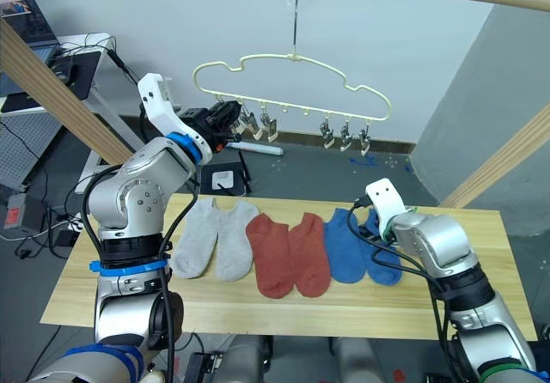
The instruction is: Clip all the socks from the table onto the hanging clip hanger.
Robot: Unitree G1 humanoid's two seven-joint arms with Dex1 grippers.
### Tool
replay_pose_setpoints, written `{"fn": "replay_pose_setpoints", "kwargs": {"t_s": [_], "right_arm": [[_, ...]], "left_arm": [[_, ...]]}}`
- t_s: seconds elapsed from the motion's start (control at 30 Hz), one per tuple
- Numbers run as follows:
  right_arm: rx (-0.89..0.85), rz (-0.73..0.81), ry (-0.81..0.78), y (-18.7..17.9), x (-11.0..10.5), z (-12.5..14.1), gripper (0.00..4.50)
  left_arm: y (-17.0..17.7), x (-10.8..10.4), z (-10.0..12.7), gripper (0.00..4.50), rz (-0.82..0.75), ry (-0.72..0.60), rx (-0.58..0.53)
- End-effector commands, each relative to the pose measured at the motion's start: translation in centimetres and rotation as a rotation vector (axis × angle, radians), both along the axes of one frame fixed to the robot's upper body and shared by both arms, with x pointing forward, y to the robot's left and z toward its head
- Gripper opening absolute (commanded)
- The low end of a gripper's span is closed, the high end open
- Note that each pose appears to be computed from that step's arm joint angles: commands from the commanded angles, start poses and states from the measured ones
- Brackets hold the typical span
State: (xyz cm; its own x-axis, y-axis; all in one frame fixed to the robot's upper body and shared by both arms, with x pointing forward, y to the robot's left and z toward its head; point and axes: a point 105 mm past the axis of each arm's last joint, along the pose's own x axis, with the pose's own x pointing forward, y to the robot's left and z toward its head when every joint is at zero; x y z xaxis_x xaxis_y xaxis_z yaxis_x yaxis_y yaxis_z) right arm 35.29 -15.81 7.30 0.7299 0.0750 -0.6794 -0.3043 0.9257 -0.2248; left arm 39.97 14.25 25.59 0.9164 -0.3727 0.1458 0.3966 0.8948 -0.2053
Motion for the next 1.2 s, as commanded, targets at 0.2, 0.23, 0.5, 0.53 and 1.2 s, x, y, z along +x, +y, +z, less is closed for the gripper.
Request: {"fn": "replay_pose_setpoints", "kwargs": {"t_s": [0.2,0.23,0.5,0.53,1.2], "right_arm": [[-0.034,-0.117,-0.094,-1.0,2.4,0.9,4.50],[-0.040,-0.128,-0.099,-1.1,2.5,0.9,4.50],[-0.050,-0.197,-0.107,-1.8,3.1,0.8,4.50],[-0.048,-0.203,-0.093,-1.8,2.9,0.6,4.50],[-0.036,-0.362,0.082,-2.8,1.3,-2.1,3.54]], "left_arm": [[-0.1,-0.8,2.1,0.23,-0.006,-0.075,0.000],[-0.1,-0.9,2.1,0.23,-0.005,-0.075,0.001],[-0.3,-1.2,1.9,0.23,-0.003,-0.067,0.007],[-0.2,-1.3,1.9,0.23,-0.002,-0.066,0.008],[-0.1,-1.6,1.9,0.23,0.008,-0.055,0.026]]}}
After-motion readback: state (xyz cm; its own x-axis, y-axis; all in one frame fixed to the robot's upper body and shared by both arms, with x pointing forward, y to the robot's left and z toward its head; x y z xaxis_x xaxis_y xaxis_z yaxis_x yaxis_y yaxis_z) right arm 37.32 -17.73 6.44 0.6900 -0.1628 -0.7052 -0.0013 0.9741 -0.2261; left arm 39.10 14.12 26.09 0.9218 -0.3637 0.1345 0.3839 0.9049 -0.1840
